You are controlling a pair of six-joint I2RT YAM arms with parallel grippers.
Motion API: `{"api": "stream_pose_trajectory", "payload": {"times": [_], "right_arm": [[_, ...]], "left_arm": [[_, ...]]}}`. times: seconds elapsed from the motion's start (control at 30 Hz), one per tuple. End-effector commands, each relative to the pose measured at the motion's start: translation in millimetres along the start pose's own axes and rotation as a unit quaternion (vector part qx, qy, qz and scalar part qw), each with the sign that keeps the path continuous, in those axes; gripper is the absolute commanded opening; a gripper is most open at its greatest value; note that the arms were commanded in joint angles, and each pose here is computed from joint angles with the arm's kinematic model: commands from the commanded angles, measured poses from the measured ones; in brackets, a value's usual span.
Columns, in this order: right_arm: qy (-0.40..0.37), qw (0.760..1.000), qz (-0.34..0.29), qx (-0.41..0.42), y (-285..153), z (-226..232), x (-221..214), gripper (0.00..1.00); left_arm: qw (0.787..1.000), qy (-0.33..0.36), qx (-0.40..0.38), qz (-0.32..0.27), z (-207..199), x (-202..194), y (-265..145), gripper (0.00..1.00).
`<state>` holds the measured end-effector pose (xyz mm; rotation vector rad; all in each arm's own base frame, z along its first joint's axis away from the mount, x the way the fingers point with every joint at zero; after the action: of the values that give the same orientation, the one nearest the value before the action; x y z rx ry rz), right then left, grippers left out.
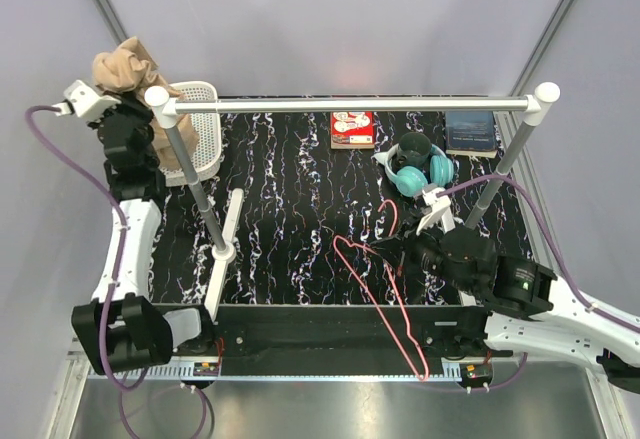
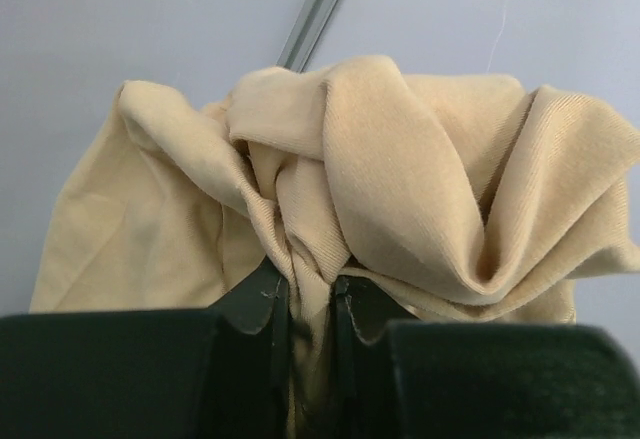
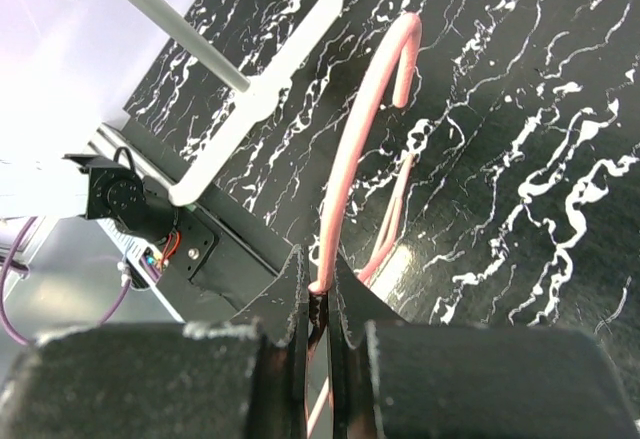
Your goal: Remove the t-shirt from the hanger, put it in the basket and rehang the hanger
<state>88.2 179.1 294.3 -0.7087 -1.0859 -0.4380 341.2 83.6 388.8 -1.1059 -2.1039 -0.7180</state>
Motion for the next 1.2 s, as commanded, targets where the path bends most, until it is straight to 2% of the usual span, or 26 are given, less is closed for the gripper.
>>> {"api": "stream_pose_trajectory", "payload": {"times": [0.0, 0.03, 0.2, 0.4, 0.57, 0.6, 0.67, 0.7, 0.77, 0.8, 0.87, 0.9, 0.97, 1.07, 1.1, 1.13, 1.17], "right_arm": [[-0.003, 0.999, -0.037, 0.015, 6.5, 3.4, 5.4, 0.00], [-0.002, 0.999, -0.038, 0.015, 6.7, 2.9, 4.4, 0.00], [-0.007, 0.999, -0.035, 0.009, 9.9, -0.1, -1.9, 0.00], [-0.024, 0.999, -0.029, 0.007, 12.3, -2.2, -7.6, 0.00], [-0.031, 0.999, -0.034, 0.003, 12.5, -5.4, -10.5, 0.00], [-0.031, 0.999, -0.038, -0.001, 11.7, -7.0, -10.5, 0.00], [-0.030, 0.999, -0.043, -0.003, 11.1, -8.5, -11.7, 0.00], [-0.028, 0.998, -0.048, -0.002, 8.7, -9.4, -10.9, 0.00], [-0.026, 0.998, -0.050, -0.004, 7.7, -11.2, -13.2, 0.00], [-0.025, 0.998, -0.053, -0.003, 6.5, -11.7, -13.4, 0.00], [-0.024, 0.998, -0.054, -0.006, 5.8, -13.8, -15.2, 0.00], [-0.023, 0.998, -0.055, -0.006, 5.6, -13.9, -15.7, 0.00], [-0.023, 0.998, -0.055, -0.007, 5.5, -14.4, -16.3, 0.00], [-0.027, 0.998, -0.053, -0.006, 6.0, -14.4, -16.9, 0.00], [-0.028, 0.998, -0.052, -0.006, 6.5, -13.9, -16.5, 0.00], [-0.030, 0.998, -0.053, -0.005, 6.5, -14.1, -16.2, 0.00], [-0.032, 0.998, -0.053, -0.004, 6.6, -13.5, -15.8, 0.00]], "left_arm": [[0.989, 0.029, -0.066, -0.126, -23.6, 14.6, 4.5, 0.00], [0.987, 0.037, -0.074, -0.136, -23.6, 10.0, 7.8, 0.00], [0.990, 0.051, -0.056, -0.116, -5.1, -26.5, 22.8, 0.00], [0.994, 0.088, -0.029, -0.061, 18.1, -80.5, 52.7, 0.00], [0.996, 0.085, -0.016, -0.018, 32.3, -118.6, 73.5, 0.00], [0.995, 0.095, -0.001, 0.006, 43.8, -136.7, 80.1, 0.00], [0.995, 0.095, -0.008, 0.021, 41.0, -141.1, 95.3, 0.00], [0.993, 0.111, -0.004, 0.051, 49.6, -161.3, 100.9, 0.00], [0.992, 0.113, -0.010, 0.063, 45.5, -163.3, 115.7, 0.00], [0.991, 0.101, -0.001, 0.091, 53.4, -176.7, 118.9, 0.00], [0.989, 0.090, -0.030, 0.115, 46.6, -178.6, 129.7, 0.00], [0.985, 0.100, -0.017, 0.140, 51.1, -186.1, 130.4, 0.00], [0.983, 0.101, -0.009, 0.156, 47.0, -189.3, 140.9, 0.00], [0.970, 0.107, 0.016, 0.216, 52.8, -204.3, 157.6, 0.00], [0.956, 0.117, 0.045, 0.264, 62.9, -213.4, 153.8, 0.00], [0.957, 0.116, 0.043, 0.261, 50.7, -202.6, 165.5, 0.00], [0.949, 0.123, 0.061, 0.283, 62.1, -216.2, 166.5, 0.00]]}}
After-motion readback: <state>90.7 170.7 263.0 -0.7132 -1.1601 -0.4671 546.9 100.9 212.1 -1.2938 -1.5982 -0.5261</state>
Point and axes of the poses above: each gripper's point midway between its finger pads, its own y axis out along the fingers, its own z axis along the line the jaws close on, x = y × z, the point moved 7 cm from there along -y, back along the fingers, and after that the axes turned 11 degrees about -y, right-handed, at the moved point
